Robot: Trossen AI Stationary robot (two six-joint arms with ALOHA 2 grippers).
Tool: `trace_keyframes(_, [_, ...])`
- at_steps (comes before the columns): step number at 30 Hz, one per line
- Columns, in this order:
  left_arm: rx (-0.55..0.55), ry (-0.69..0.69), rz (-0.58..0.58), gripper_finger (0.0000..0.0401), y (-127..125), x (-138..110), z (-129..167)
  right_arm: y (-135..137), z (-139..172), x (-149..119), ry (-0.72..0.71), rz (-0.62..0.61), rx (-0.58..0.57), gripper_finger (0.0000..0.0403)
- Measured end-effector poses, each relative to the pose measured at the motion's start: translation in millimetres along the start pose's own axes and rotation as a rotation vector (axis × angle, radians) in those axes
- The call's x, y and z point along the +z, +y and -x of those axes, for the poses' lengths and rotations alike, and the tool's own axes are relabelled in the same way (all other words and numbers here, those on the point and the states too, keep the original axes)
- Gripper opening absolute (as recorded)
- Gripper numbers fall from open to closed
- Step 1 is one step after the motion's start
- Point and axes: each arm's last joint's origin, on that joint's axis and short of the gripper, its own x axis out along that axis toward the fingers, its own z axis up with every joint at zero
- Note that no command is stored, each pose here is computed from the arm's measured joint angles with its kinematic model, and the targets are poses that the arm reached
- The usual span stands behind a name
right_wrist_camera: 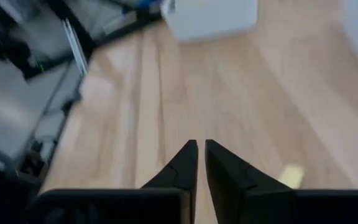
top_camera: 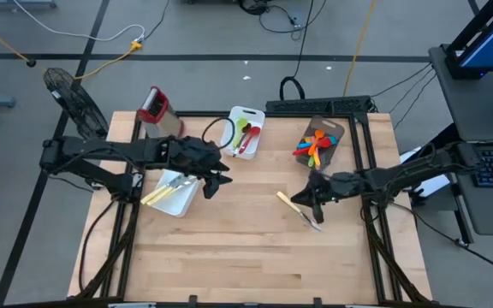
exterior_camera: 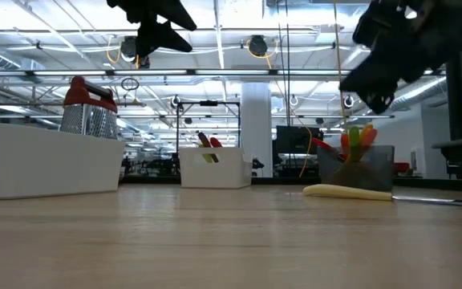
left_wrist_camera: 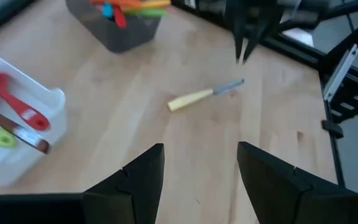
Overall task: Pick & Place Kitchen Items
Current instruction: Put the yellow knife into the bottom white bin
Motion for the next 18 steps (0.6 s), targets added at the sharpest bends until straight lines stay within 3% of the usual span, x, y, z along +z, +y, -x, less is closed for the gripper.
trace_keyframes(6, [0.021,-0.046,0.012,0.0209,7.3,5.4,15.6,-8.5,-19.5,-17.5,0.162,-0.008,-0.013,0.0036])
trace_keyframes(12, [0.039,-0.049,0.030,0.0209,12.8,5.6,30.1,-13.0,-32.0,-17.8,0.279,-0.068,0.065,0.0094])
trace_keyframes(15, [0.054,-0.026,0.036,0.0209,15.2,3.4,31.6,-13.1,-35.5,-17.5,0.428,-0.054,0.107,0.0121])
trace_keyframes(18, [0.073,0.018,0.042,0.0209,17.4,-1.3,34.9,-10.8,-36.7,-12.8,0.564,0.003,0.070,0.0133])
